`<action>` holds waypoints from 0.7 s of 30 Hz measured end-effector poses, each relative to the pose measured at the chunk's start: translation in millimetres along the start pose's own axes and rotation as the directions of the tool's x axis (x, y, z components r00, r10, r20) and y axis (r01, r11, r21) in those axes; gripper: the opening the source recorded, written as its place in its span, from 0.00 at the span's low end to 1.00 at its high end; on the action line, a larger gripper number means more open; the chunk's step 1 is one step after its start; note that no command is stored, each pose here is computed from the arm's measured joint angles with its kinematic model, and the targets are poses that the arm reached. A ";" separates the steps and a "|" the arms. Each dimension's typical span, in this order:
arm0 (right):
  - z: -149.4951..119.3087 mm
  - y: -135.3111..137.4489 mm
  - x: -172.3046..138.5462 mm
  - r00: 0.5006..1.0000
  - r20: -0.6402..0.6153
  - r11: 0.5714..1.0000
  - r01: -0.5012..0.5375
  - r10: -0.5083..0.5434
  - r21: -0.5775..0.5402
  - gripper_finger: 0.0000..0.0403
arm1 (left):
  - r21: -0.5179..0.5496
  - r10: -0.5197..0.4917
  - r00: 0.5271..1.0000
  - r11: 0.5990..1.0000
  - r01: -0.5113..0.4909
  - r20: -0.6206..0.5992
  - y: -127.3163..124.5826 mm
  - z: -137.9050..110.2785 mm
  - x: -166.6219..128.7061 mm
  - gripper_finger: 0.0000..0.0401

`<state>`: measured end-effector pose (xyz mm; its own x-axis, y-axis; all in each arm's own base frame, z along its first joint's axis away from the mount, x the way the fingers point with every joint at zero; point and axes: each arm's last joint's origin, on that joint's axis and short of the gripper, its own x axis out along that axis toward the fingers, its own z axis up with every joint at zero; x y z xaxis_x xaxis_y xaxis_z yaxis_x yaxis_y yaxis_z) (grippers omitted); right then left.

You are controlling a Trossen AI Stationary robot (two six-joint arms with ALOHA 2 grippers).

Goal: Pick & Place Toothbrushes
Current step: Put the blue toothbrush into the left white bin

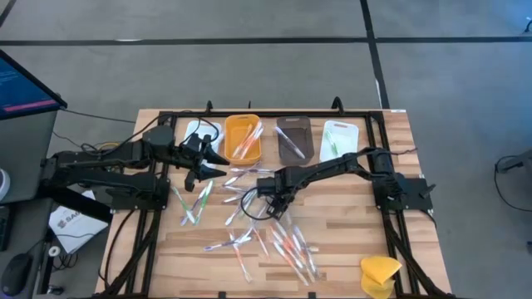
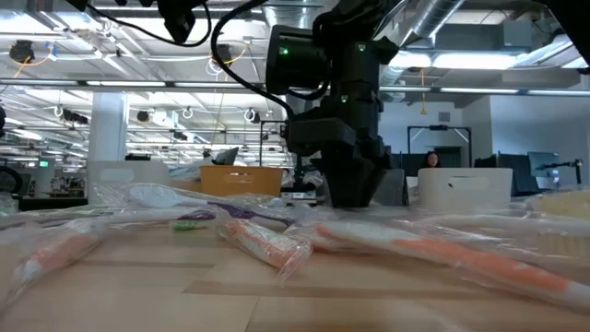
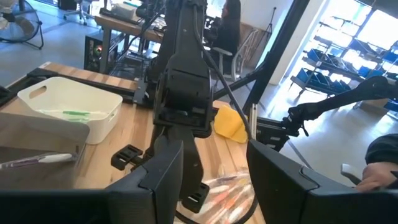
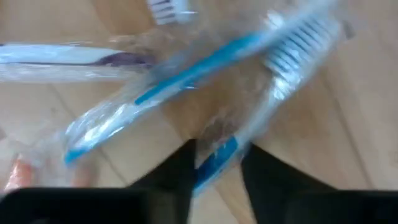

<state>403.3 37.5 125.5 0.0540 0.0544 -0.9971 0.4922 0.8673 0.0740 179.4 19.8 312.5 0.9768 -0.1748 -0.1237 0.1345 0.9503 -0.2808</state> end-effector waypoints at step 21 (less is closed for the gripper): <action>-15.7 -0.6 -16.9 0.994 -0.014 0.994 0.110 -0.110 -0.006 0.02 | 0.010 -0.005 1.000 1.000 0.005 0.020 -0.5 2.0 -0.1 0.43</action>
<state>388.5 43.7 142.0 -0.0127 -0.0341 -0.9993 0.4900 0.8710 -0.0360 179.5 19.8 314.6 0.9793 -0.1742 -0.1031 0.1407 0.9520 -0.2719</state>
